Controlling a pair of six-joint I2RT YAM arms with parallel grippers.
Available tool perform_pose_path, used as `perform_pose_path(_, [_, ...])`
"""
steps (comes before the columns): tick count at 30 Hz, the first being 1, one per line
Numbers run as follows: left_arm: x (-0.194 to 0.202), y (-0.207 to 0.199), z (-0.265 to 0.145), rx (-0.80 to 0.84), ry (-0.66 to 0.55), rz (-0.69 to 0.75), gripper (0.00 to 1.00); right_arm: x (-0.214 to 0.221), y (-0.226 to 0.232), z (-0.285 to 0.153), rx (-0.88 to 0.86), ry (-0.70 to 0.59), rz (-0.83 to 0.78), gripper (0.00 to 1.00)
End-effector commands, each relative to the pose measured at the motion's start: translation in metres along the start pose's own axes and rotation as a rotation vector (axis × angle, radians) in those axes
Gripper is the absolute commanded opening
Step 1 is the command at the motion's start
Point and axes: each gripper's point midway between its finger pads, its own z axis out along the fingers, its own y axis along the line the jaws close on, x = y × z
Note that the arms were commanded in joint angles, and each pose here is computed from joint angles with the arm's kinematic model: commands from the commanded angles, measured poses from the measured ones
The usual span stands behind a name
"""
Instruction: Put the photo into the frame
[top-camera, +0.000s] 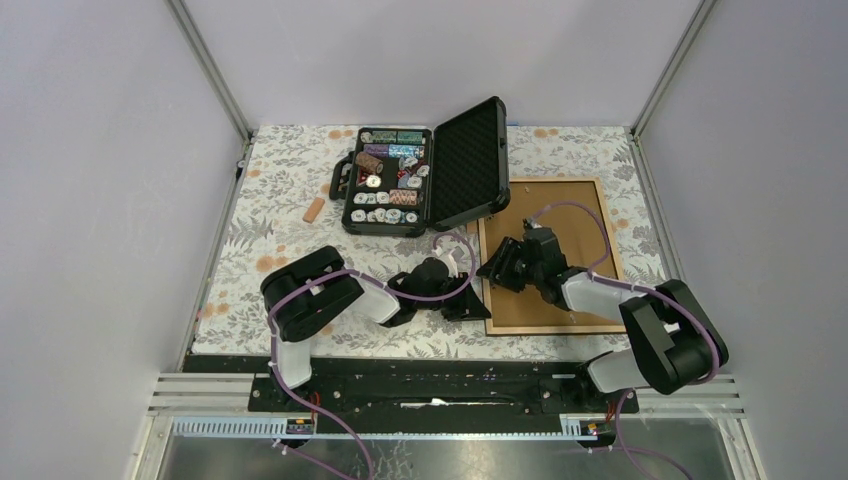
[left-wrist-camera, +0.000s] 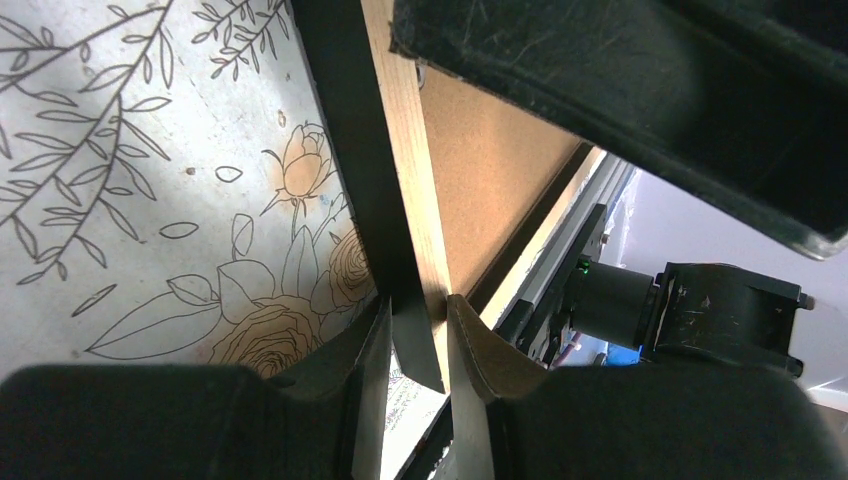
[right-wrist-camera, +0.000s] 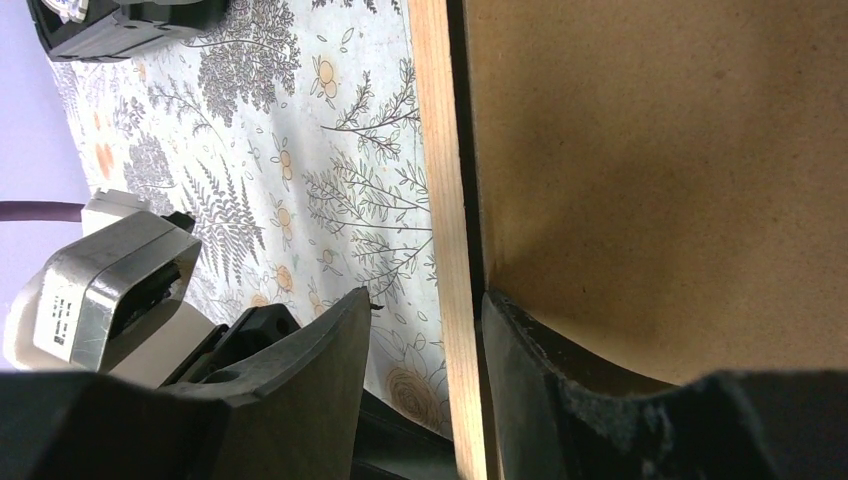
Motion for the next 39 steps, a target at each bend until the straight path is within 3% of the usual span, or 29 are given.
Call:
perform_pose_path(1, [0.011,0.023,-0.002,-0.085,0.035,0.019,0.28,0.078,-0.043,-0.017,0.126,0.280,0.109,0.54])
perform_pose_path(9, [0.016,0.021,-0.007,-0.075,0.044,0.013,0.29,0.083,-0.032,-0.033,0.079,0.287,0.131,0.57])
perform_pose_path(16, [0.016,0.020,-0.009,-0.073,0.043,0.015,0.29,0.052,-0.020,-0.033,0.091,0.215,-0.010,0.71])
perform_pose_path(24, [0.017,0.018,-0.015,-0.079,0.046,0.028,0.29,-0.036,0.009,-0.059,0.164,-0.073,-0.255,0.90])
perform_pose_path(27, [0.026,0.016,-0.011,-0.069,0.073,0.032,0.29,-0.053,0.007,-0.059,0.155,-0.157,-0.216,0.98])
perform_pose_path(32, [0.035,0.009,0.007,-0.043,0.123,0.032,0.30,-0.069,-0.001,-0.056,0.048,-0.247,-0.005,0.95])
perform_pose_path(39, [0.036,-0.010,0.041,-0.025,0.192,0.079,0.32,-0.072,-0.028,-0.045,0.062,-0.176,0.015,0.72])
